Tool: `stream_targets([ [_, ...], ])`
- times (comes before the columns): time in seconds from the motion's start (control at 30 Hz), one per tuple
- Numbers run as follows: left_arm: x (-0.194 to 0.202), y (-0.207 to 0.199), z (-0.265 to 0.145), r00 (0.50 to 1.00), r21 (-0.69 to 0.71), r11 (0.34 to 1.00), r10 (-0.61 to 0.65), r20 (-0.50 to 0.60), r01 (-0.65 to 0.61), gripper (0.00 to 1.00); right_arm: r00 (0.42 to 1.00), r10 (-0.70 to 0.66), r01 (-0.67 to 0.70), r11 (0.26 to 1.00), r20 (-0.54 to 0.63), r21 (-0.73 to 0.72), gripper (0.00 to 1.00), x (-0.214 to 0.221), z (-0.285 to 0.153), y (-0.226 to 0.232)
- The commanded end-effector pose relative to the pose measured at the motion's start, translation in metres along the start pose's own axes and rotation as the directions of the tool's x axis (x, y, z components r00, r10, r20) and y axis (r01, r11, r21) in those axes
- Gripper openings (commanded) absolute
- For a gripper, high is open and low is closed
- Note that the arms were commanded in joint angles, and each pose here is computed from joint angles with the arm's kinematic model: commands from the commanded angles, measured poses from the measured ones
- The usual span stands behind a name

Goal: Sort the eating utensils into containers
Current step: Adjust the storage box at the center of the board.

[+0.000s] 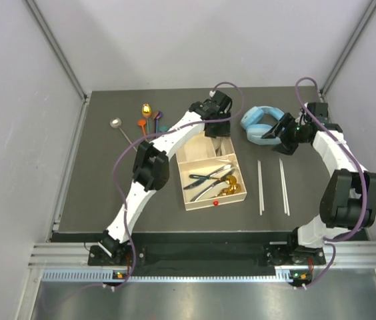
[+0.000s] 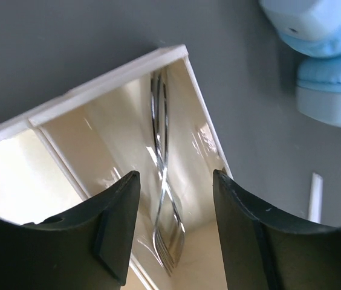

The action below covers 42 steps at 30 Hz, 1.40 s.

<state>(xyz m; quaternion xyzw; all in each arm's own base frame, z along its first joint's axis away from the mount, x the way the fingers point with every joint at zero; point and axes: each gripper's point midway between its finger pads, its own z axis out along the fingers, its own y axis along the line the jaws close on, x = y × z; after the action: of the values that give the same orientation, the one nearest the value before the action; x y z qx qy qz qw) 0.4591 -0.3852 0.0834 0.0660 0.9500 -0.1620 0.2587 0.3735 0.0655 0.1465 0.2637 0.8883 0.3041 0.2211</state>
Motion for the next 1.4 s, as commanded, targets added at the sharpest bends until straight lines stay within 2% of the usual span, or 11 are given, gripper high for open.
stream_targets([
  [0.0,0.007,0.059,0.009,0.998,-0.263,0.963,0.057,-0.013,-0.059,0.58,0.998,-0.036,0.039,0.998,0.052,-0.059,0.67,-0.005,-0.013,0.011],
  [0.5,0.038,0.045,0.04,0.992,-0.205,0.973,0.086,-0.091,-0.103,0.59,0.998,-0.031,0.034,0.998,0.056,-0.052,0.67,0.003,-0.016,0.0],
  [0.83,0.07,0.07,0.046,0.98,-0.29,0.95,0.068,-0.185,-0.12,0.52,0.997,-0.027,0.03,0.998,0.071,-0.049,0.67,0.001,-0.019,-0.002],
  [1.07,0.09,0.087,0.044,0.967,-0.343,0.928,0.061,-0.247,-0.146,0.52,0.998,-0.011,0.015,0.999,0.064,-0.051,0.67,0.0,-0.016,-0.006],
  [1.37,0.116,0.116,0.032,0.942,-0.456,0.869,0.033,-0.335,-0.193,0.51,0.999,-0.003,0.006,0.998,0.052,-0.063,0.67,-0.002,-0.014,-0.003],
])
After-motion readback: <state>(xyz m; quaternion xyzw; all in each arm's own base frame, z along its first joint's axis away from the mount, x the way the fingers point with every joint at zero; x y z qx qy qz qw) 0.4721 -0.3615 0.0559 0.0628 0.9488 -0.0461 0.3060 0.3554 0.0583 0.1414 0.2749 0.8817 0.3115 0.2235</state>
